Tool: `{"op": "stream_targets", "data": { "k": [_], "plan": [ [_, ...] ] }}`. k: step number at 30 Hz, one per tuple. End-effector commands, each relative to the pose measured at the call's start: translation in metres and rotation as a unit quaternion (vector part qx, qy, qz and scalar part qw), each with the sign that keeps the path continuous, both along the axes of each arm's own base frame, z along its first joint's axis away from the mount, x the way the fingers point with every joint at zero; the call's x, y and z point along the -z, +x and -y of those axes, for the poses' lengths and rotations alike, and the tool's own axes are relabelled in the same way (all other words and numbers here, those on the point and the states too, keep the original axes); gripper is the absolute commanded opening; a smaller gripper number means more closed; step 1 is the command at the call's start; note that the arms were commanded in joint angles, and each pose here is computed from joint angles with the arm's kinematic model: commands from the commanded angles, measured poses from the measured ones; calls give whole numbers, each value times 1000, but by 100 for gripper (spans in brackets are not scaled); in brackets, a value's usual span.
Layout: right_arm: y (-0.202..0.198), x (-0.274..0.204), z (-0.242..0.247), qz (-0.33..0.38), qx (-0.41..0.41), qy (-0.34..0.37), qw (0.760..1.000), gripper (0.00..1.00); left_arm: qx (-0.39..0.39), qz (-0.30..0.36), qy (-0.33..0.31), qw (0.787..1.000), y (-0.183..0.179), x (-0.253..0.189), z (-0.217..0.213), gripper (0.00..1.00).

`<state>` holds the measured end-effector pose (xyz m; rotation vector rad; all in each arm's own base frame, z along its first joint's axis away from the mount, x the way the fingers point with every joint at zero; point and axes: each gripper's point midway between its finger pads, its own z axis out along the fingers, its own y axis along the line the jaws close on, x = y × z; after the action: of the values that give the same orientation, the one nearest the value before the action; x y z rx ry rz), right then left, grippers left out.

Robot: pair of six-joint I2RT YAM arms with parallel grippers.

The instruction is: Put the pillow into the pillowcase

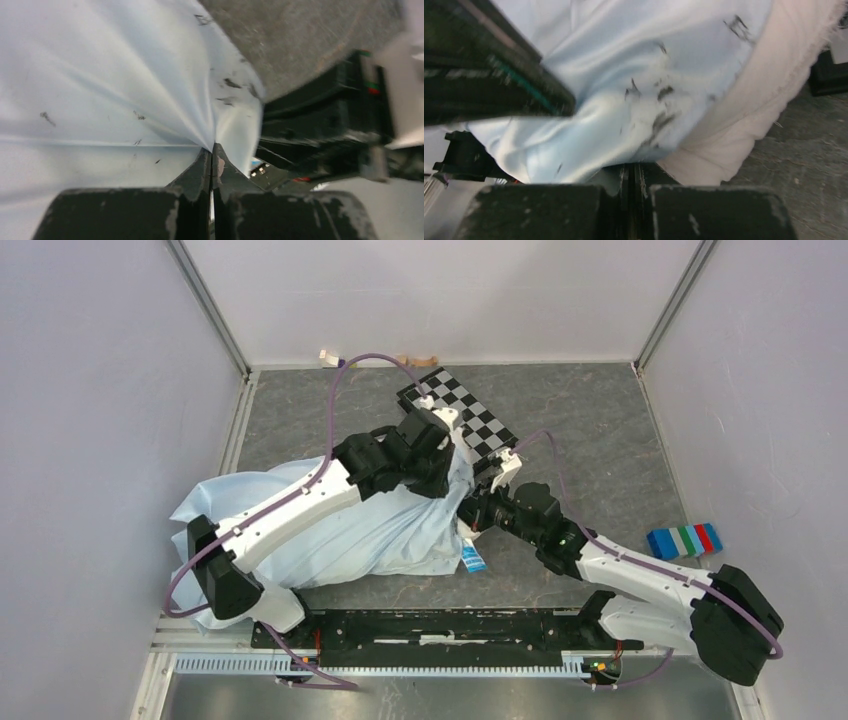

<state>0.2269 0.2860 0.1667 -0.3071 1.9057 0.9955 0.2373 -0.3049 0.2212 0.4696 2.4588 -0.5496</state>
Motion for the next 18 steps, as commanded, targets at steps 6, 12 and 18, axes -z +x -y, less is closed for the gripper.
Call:
{"op": "stream_targets", "data": {
  "k": [6,12,18],
  "plan": [
    [3,-50,-7,75,22,-4,997,39,-19,59,-69,996,10,-71,3,2],
    [7,-17,87,63,165,-151,973,94,-53,27,-24,998,22,-33,-15,2],
    [-24,-27,72,93,97,-133,982,98,-50,15,-25,998,23,-23,-14,2]
  ]
}}
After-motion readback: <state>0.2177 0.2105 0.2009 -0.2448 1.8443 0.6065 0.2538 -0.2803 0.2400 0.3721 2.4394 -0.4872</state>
